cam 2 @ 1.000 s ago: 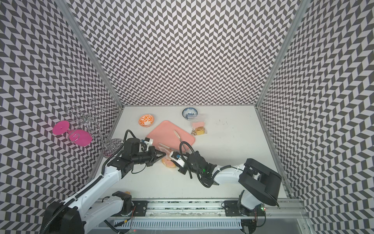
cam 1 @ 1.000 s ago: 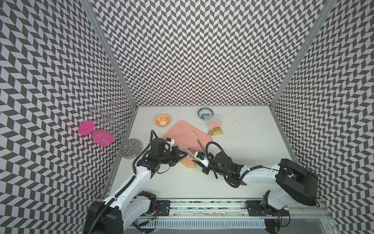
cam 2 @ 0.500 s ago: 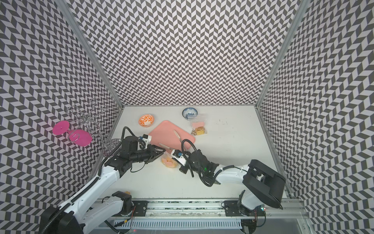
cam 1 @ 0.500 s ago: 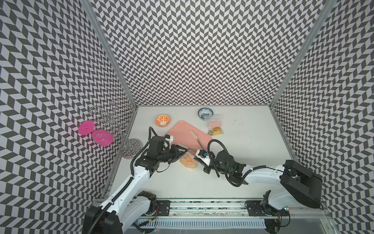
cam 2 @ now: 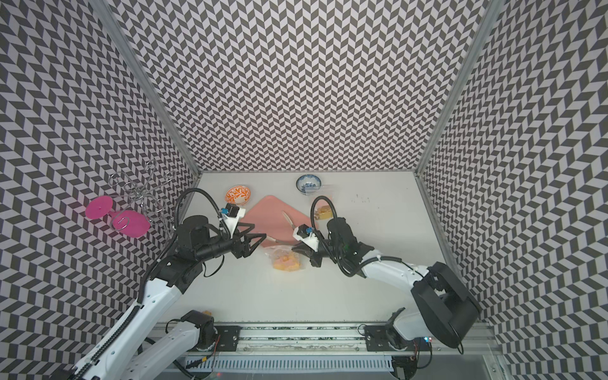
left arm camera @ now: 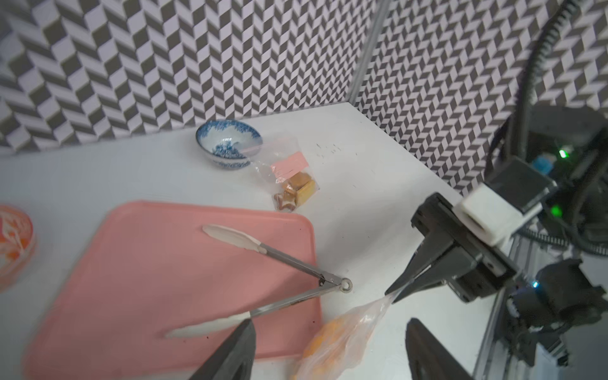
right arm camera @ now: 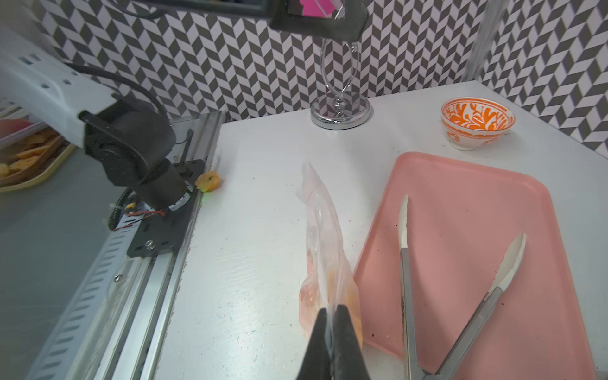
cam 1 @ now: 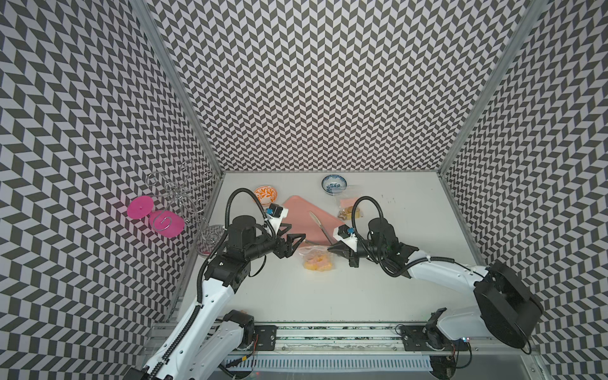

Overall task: Put the cookies into a resealable bag to prevent moisture
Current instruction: Close the ziploc bag at the center of the board.

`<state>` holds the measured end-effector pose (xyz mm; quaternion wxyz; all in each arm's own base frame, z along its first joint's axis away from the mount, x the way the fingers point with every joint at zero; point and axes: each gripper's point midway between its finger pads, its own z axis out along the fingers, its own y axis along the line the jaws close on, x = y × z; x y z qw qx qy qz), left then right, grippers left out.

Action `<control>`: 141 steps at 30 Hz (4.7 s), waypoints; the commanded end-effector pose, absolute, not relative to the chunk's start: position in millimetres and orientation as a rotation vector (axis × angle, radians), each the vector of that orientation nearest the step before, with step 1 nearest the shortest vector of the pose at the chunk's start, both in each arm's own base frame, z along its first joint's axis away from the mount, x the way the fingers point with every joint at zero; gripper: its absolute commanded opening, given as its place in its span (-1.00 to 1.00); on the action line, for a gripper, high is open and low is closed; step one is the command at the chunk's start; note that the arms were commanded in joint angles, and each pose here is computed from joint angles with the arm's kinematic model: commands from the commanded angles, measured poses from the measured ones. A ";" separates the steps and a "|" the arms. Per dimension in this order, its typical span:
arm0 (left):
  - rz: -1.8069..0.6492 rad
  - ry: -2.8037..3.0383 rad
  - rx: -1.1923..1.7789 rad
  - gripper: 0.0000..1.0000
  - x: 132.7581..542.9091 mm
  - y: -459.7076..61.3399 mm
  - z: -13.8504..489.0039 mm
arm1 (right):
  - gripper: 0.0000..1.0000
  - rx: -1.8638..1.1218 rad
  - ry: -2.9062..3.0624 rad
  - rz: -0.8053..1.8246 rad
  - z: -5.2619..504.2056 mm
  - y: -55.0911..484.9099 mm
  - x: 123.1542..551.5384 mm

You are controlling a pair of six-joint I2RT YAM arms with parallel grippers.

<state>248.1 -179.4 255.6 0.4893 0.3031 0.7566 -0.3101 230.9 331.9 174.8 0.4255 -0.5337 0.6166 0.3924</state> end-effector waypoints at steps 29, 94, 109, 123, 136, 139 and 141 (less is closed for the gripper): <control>-0.831 1.779 1.474 -0.11 254.8 -270.6 149.8 | -1.00 -1.478 1.650 1.372 149.0 332.7 244.2; -0.925 2.044 1.381 -1.00 256.4 -253.5 129.6 | -1.00 -1.325 1.693 1.292 155.4 301.2 259.9; -0.841 2.116 1.319 -0.56 262.0 -233.9 123.0 | -1.00 -1.280 1.721 1.250 154.0 289.2 267.0; -0.800 2.133 1.275 -0.73 268.7 -223.9 124.2 | -1.00 -1.233 1.749 1.227 150.5 277.4 271.3; -0.877 2.061 1.222 -0.60 277.1 -226.8 122.7 | -1.00 -1.205 1.755 1.221 151.8 272.1 272.8; -0.919 2.050 1.215 -0.59 276.5 -227.2 121.8 | -1.00 -1.198 1.756 1.220 152.3 270.8 272.9; -0.945 2.031 1.201 -0.59 277.2 -228.4 124.0 | -1.00 -1.196 1.757 1.219 151.4 270.4 272.9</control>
